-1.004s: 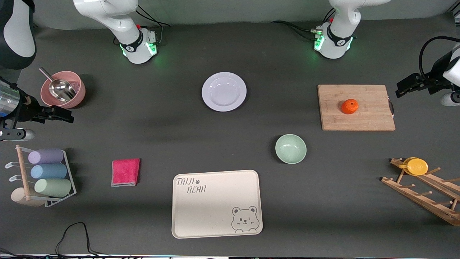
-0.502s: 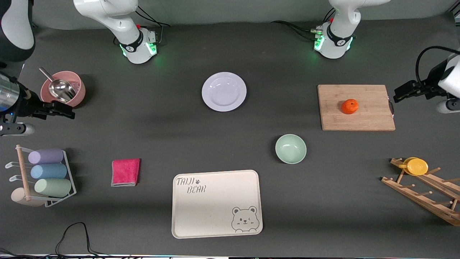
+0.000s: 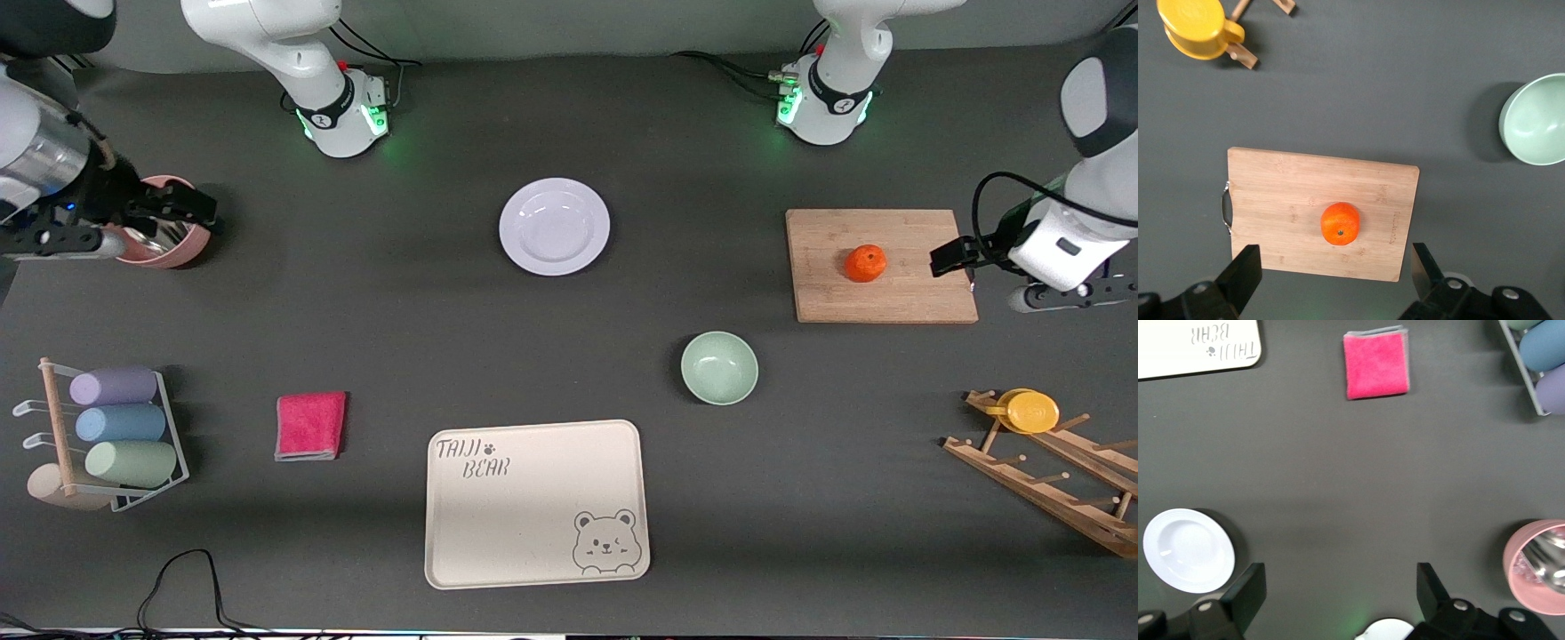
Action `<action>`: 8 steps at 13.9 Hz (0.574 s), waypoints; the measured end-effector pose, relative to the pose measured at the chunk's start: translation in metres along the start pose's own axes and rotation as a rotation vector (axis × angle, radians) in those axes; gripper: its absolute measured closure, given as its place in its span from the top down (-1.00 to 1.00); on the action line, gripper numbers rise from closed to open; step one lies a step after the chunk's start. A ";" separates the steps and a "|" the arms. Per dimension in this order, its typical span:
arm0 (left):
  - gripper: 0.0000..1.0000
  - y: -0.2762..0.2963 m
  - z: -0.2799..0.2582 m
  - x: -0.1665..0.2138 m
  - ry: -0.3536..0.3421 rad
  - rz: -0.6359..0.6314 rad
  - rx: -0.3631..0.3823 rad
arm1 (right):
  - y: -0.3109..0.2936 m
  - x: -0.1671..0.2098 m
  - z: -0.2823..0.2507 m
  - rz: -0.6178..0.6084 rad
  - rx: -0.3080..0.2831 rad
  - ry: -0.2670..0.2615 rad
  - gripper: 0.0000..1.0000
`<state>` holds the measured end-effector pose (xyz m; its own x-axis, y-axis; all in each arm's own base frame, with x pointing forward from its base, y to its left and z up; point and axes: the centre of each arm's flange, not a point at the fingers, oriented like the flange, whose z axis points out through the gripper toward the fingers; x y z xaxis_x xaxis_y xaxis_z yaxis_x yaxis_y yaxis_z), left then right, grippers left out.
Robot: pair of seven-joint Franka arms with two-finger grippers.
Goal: Place orange and plate with both arms
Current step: 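Reach the left gripper to the orange while the right gripper reaches the plate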
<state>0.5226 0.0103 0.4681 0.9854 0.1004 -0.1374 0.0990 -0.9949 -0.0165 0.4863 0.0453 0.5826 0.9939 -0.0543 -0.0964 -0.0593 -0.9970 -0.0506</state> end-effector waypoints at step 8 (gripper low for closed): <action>1.00 -0.003 0.129 -0.037 0.010 0.001 0.001 | -0.089 -0.068 0.041 0.019 0.002 0.024 1.00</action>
<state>0.4679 0.0098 0.3457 0.9869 0.0992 -0.1271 0.0977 -0.9951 -0.0177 0.4205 0.1399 0.5527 0.9945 -0.0746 -0.0735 -0.0785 -0.9956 -0.0511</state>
